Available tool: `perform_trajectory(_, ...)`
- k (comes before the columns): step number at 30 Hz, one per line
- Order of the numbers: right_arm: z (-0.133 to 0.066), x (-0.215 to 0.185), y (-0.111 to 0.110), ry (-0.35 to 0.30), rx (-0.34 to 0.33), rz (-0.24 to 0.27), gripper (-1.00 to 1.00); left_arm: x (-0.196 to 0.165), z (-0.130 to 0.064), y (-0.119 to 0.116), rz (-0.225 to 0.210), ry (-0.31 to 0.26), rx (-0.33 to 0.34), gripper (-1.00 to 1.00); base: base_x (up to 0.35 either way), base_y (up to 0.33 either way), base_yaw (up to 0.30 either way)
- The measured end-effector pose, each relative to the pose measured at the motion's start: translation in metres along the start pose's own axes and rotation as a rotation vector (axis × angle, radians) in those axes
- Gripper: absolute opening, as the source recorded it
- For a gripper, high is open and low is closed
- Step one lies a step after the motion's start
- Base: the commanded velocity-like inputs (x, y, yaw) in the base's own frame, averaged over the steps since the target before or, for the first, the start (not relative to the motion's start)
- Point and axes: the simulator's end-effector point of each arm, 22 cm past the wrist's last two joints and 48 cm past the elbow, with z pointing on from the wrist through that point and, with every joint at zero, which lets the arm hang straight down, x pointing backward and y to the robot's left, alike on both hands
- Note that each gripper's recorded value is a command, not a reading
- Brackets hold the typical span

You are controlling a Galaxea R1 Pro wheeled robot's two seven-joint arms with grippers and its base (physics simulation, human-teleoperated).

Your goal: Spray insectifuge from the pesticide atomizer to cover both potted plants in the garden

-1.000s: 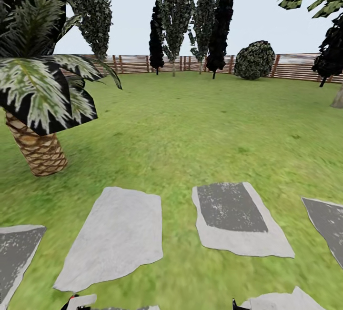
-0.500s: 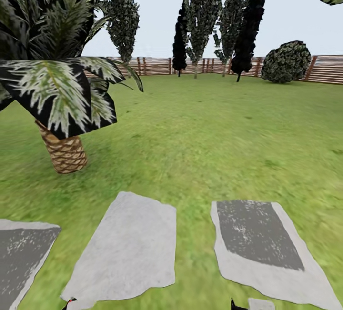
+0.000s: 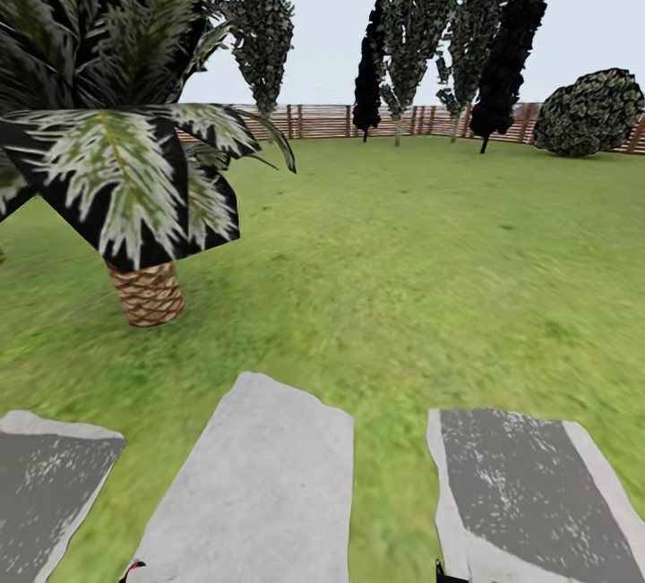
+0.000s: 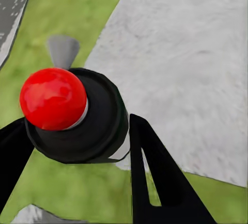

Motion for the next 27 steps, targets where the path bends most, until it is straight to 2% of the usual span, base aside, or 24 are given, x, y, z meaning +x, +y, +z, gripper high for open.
perform_trajectory(7,0.001,-0.001,-0.005,-0.002,0.007,-0.003,1.00,0.000,0.000,0.001,0.002,0.001,-0.001,-1.00,0.334,-0.080,0.001)
perform_trajectory(11,0.002,-0.003,-0.016,-0.009,0.019,-0.009,1.00,0.001,-0.001,-0.001,-0.001,0.003,0.002,-1.00,0.339,-0.005,0.000)
perform_trajectory(20,0.002,-0.003,-0.014,-0.010,0.019,-0.006,1.00,0.003,-0.001,-0.003,-0.002,0.005,0.004,-1.00,0.339,-0.009,0.000)
perform_trajectory(27,0.002,-0.003,-0.014,-0.010,0.020,-0.006,1.00,0.002,-0.001,0.001,-0.001,0.003,0.000,-1.00,0.337,-0.121,0.000)
